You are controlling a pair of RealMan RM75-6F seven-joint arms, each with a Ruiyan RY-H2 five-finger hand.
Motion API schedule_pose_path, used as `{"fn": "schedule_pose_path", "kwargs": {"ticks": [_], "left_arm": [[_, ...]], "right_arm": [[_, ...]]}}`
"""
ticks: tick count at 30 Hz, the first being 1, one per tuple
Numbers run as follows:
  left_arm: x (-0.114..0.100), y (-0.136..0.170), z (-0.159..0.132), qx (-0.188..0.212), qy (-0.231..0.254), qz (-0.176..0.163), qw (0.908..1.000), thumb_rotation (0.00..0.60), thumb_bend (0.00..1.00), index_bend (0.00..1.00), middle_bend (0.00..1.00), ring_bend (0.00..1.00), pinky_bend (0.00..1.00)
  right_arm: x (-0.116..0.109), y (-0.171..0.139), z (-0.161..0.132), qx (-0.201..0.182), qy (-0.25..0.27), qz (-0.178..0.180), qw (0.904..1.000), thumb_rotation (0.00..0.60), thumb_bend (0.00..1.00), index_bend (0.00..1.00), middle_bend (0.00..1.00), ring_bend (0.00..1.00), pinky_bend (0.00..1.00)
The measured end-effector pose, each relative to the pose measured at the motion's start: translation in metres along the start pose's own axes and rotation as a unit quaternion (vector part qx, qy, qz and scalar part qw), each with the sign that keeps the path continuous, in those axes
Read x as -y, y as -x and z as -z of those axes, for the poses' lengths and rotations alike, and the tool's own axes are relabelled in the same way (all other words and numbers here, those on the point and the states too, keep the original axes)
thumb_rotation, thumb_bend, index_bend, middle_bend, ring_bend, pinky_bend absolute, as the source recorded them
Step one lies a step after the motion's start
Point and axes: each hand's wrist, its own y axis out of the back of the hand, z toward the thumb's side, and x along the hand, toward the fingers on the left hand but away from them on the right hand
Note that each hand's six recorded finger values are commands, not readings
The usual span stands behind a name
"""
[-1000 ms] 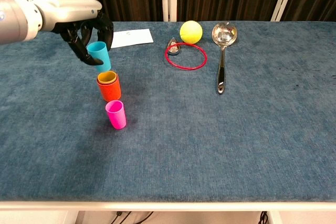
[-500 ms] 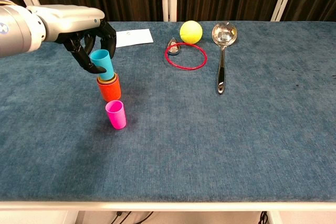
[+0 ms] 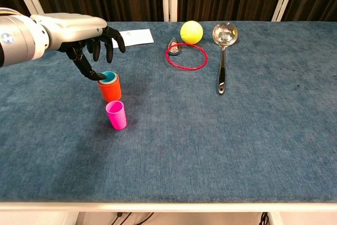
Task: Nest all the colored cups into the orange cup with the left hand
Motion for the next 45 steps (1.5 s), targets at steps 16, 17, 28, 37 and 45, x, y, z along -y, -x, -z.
{"fn": "schedule_pose_path", "kwargs": {"ticks": [16,17,28,37,45], "left_arm": [[-0.016,0.044,-0.042,0.092,-0.058,-0.052,0.9927,0.6,0.22,0.26,0.33,0.38,0.31],[-0.014,0.048,-0.044,0.101,-0.068,-0.057,0.991,0.6,0.22,0.26,0.34,0.38,0.31],[0.031,0.077,-0.039,0.106,-0.118,-0.051,0.9861,0.6,0.21,0.27,0.33,0.37,0.3],[0.047,0.073,-0.033,0.094,-0.128,-0.052,0.9859,0.6,0.21,0.27,0.33,0.36,0.31],[0.056,0.067,-0.031,0.092,-0.128,-0.046,0.9864,0.6,0.21,0.28,0.33,0.36,0.31]], "right_arm": [[-0.006,0.0,-0.003,-0.004,-0.002,0.009,0.9999,0.6,0.3,0.0,0.0,0.0,0.0],[-0.006,0.0,-0.003,-0.004,-0.001,0.01,0.9999,0.6,0.3,0.0,0.0,0.0,0.0],[-0.011,-0.007,-0.005,-0.013,-0.004,0.02,0.9997,0.6,0.3,0.0,0.0,0.0,0.0],[-0.01,-0.012,-0.012,-0.024,-0.011,0.02,0.9995,0.6,0.3,0.0,0.0,0.0,0.0],[-0.006,-0.01,-0.015,-0.026,-0.019,0.013,0.9994,0.6,0.3,0.0,0.0,0.0,0.0]]}}
